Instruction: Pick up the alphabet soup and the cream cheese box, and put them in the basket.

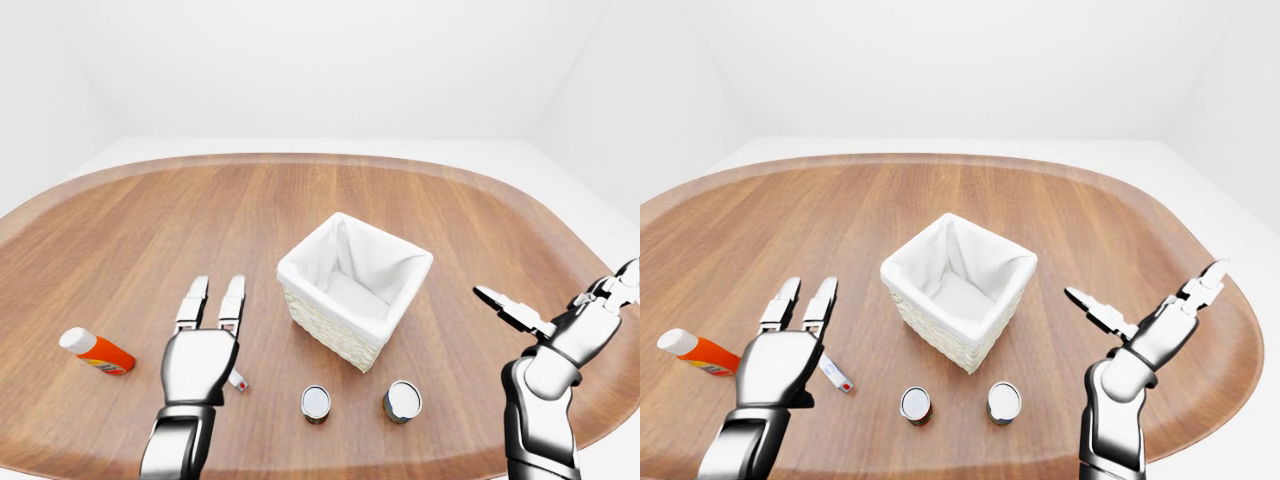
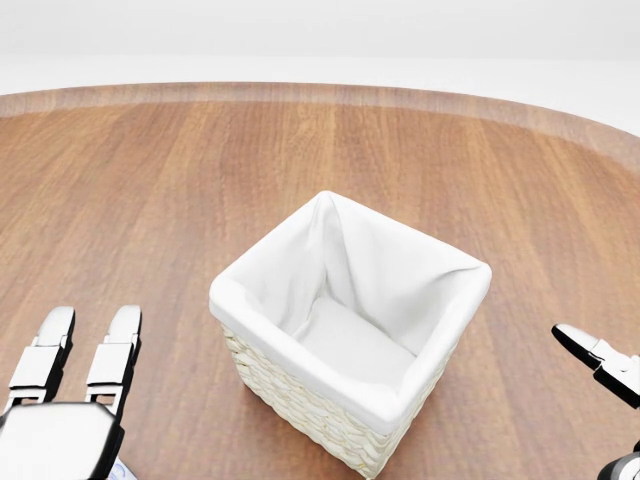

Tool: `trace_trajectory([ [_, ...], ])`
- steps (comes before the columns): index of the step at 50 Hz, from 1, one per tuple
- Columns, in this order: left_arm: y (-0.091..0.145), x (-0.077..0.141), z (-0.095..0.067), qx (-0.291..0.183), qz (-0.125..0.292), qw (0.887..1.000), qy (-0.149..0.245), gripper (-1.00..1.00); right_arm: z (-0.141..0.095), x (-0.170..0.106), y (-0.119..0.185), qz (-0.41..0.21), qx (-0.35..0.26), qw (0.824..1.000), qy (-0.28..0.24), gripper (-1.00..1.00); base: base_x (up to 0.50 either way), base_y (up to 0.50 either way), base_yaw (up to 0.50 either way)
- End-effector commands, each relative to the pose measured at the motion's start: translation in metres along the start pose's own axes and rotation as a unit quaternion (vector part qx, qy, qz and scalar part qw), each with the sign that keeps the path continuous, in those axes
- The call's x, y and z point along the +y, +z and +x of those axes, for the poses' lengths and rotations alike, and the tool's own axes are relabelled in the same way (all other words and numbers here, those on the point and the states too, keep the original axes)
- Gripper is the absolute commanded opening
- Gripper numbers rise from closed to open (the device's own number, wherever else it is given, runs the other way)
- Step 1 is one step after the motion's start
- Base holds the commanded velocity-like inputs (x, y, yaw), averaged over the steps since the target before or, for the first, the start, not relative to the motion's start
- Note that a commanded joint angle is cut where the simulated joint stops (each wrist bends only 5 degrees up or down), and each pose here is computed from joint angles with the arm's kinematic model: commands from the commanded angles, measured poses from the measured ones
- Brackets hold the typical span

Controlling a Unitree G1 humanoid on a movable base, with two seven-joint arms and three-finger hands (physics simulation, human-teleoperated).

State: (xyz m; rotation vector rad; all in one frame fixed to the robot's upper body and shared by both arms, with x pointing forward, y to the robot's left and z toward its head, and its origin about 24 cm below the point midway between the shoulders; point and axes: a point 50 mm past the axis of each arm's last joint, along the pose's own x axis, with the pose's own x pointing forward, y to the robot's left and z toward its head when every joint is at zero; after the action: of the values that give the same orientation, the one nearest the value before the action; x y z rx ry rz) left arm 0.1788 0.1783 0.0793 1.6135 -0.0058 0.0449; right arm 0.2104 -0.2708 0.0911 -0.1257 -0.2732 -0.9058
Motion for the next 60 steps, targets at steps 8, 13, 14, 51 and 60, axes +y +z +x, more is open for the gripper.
trace_trajectory([
  [8,0.004,-0.030,0.001,-0.025,0.045,0.996,-0.072,1.00,0.000,0.000,-0.002,-0.002,0.003,1.000,0.000,1.00,0.00,0.00,0.00],
  [13,0.003,-0.023,-0.004,-0.021,0.036,0.997,-0.070,1.00,0.000,0.000,0.000,-0.002,0.001,1.000,0.001,1.00,0.00,0.00,0.00],
  [14,0.002,-0.024,-0.005,-0.020,0.033,0.997,-0.072,1.00,0.000,0.000,-0.001,-0.002,0.001,1.000,0.000,1.00,0.00,0.00,0.00],
  [51,-0.007,-0.092,0.007,-0.033,0.035,0.991,-0.125,1.00,0.000,0.001,-0.003,-0.003,0.005,1.000,0.002,1.00,0.00,0.00,0.00],
  [60,-0.008,-0.099,0.007,-0.034,0.030,0.989,-0.140,1.00,0.000,0.001,-0.005,-0.005,0.009,1.000,0.003,1.00,0.00,0.00,0.00],
])
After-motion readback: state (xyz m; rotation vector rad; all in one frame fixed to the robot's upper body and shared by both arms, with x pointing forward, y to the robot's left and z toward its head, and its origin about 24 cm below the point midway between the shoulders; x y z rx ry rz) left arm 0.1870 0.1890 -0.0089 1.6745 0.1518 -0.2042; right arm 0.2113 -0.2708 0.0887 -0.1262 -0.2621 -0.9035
